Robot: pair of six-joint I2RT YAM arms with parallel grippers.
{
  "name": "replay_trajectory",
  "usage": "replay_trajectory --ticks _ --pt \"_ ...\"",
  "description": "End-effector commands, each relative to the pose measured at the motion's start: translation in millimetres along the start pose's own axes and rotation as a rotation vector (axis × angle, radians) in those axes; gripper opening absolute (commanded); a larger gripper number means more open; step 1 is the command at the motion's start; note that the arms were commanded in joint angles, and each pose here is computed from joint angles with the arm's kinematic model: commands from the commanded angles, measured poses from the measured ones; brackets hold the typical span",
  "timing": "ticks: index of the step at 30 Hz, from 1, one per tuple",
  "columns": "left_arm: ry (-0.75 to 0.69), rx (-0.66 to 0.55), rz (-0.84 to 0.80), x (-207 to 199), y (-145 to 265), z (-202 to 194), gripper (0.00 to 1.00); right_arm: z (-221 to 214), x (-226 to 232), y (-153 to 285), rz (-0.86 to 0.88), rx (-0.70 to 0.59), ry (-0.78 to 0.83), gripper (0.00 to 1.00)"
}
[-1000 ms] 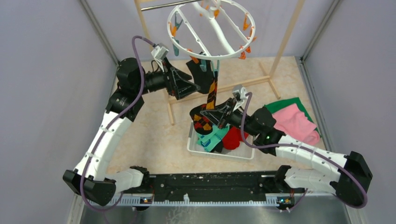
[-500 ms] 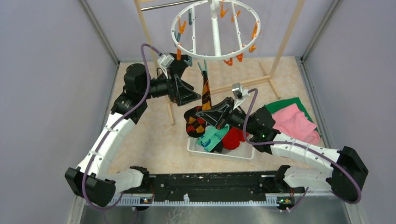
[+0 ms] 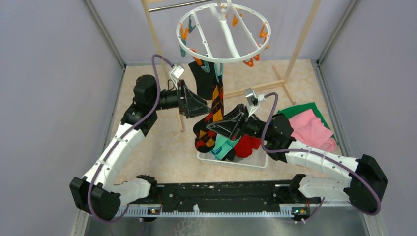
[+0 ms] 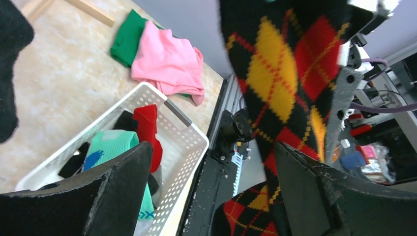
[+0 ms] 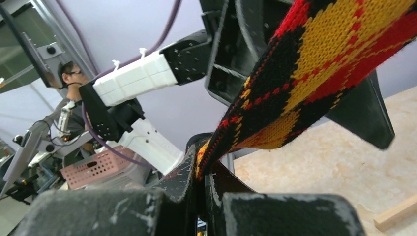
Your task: Remove the socks clipped to the hanger
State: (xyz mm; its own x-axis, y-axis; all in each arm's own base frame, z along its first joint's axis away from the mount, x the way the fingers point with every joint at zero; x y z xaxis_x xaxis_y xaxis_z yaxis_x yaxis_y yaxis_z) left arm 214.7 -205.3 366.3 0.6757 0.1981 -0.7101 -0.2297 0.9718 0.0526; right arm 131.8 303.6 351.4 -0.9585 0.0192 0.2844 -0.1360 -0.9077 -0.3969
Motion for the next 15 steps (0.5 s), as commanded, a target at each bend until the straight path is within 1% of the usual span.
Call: replay_trajectory --ticks 1,7,9,12,14,15 --pt "0.042 0.002 -0.081 -5.7 -0.3 -5.2 0.98 15.8 17.6 -3.7 0.113 -0.028 0.012 0.02" --pt "0.060 0.011 -0.190 -20.1 -4.9 7.4 0.91 15.2 13.8 -3.0 0.100 -0.018 0.005 0.02" --pt "0.061 0.019 -0.217 -24.3 -4.9 9.6 0.92 16.6 13.3 -1.9 0.096 -0.020 0.006 0.02" --pt "0.048 0.023 -0.264 -32.5 -3.3 11.0 0.95 18.2 13.6 -1.0 0.094 -0.021 0.008 0.02" --pt "0.038 0.018 -0.273 -34.7 -4.4 12.9 0.92 17.9 12.4 -0.7 0.090 -0.015 0.007 0.02" --pt "0.033 0.012 -0.273 -34.9 -4.9 14.2 0.88 17.5 11.5 -0.8 0.087 -0.013 0.005 0.02"
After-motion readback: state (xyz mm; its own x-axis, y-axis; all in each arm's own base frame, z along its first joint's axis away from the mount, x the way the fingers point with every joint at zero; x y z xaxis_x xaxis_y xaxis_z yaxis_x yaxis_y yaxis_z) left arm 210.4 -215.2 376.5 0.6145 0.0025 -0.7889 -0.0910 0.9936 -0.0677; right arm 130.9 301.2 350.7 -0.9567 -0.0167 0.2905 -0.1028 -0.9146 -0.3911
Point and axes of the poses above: each gripper's point midway between its finger pads, its own y axis back along the fingers, its own x axis along the line the jaws close on, z = x × y, the point moved 5 cm from there along y, back along the fingers, and after that the axes turned 9 degrees about y, right-handed, at the moved point
